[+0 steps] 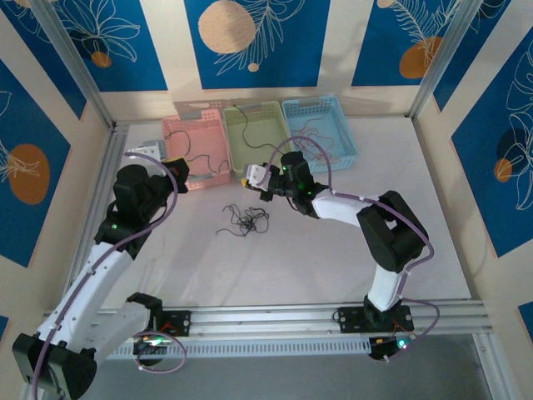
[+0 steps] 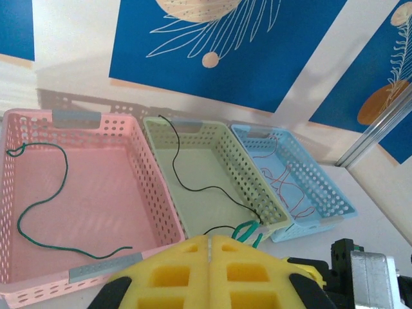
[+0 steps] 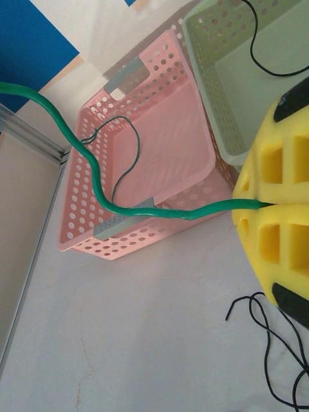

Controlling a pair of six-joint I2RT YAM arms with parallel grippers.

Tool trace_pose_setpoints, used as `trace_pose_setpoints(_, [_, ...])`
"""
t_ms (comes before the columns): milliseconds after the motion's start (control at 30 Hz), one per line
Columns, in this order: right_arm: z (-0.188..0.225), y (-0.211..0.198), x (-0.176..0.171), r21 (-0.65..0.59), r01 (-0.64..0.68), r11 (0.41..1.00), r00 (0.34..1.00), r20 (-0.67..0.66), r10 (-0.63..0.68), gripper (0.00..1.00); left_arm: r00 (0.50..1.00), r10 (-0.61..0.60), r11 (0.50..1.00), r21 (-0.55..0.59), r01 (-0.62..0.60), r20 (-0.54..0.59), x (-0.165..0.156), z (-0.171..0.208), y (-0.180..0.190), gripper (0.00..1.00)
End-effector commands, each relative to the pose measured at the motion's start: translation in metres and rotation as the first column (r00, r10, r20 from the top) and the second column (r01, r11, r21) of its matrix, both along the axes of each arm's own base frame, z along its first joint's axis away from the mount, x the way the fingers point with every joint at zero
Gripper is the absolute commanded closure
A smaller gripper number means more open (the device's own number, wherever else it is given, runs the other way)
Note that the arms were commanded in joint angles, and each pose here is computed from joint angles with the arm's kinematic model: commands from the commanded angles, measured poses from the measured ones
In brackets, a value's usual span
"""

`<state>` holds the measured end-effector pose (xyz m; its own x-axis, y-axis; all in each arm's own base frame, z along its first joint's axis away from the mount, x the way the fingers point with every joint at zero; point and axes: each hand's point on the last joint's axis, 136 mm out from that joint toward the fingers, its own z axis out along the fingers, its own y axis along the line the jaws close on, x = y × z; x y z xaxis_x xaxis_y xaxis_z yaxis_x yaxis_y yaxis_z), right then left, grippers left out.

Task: Untangle the cables

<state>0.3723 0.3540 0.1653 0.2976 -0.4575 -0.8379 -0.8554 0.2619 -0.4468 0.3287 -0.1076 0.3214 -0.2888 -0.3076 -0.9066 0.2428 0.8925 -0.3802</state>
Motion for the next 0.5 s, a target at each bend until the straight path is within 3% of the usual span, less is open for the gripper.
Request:
trace_pose_setpoints(0, [-0.015, -0.016, 0.002, -0.009, 0.056, 0.998, 0.996, -0.073, -0.056, 0.88, 0.993, 0.074, 0.997, -0.032, -0.071, 0.092, 0.008, 0.025, 0.015, 1.0])
trace_pose_setpoints(67, [-0.007, -0.016, 0.002, 0.022, 0.064, 0.998, 0.996, -0.066, -0.062, 0.69, 0.989, 0.108, 0.994, -0.031, -0.106, 0.101, 0.014, 0.026, 0.02, 1.0])
trace_pose_setpoints(167, [0.004, -0.021, 0.006, 0.075, 0.105, 0.992, 0.994, -0.042, -0.102, 0.57, 0.978, 0.177, 0.984, -0.03, -0.174, 0.112, 0.021, 0.035, 0.03, 1.0])
trace_pose_setpoints(467, [0.022, -0.043, 0.025, 0.15, 0.21, 0.966, 0.976, -0.082, -0.199, 0.55, 0.89, 0.412, 0.908, -0.005, -0.419, 0.196, 0.058, 0.051, 0.067, 1.0])
